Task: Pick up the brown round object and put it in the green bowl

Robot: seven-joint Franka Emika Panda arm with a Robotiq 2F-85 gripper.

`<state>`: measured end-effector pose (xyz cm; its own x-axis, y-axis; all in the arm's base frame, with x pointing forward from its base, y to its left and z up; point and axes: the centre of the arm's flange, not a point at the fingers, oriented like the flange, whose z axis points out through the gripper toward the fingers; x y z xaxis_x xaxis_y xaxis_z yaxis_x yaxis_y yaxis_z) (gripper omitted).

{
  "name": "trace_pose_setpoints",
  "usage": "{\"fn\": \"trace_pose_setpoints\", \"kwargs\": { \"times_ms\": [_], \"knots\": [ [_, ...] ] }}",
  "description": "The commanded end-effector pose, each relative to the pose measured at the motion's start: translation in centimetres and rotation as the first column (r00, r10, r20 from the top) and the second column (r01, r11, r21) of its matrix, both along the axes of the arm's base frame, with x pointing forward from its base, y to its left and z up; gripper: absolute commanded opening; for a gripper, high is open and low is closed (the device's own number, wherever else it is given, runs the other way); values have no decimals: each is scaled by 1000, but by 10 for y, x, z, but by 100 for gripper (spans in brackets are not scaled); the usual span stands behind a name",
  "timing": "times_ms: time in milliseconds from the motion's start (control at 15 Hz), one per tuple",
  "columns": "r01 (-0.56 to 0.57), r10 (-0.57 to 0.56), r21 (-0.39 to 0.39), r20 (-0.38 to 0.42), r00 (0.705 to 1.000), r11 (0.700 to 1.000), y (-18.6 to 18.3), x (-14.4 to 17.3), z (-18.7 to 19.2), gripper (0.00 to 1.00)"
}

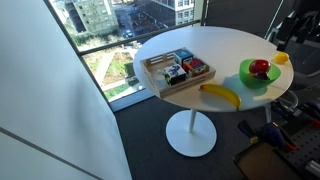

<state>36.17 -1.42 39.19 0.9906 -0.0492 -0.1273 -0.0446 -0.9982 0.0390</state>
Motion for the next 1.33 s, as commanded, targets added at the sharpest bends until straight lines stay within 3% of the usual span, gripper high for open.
{"fn": "trace_pose_setpoints", "kwargs": {
  "times_ms": [0,600,1267],
  "knots": [
    [31,-31,5,25,999,1000,0,-5,28,100],
    [26,-28,14,112,993,1000,-2,-15,56,100],
    [8,-7,-2,118,993,1000,-1,-11,50,100]
  ]
}}
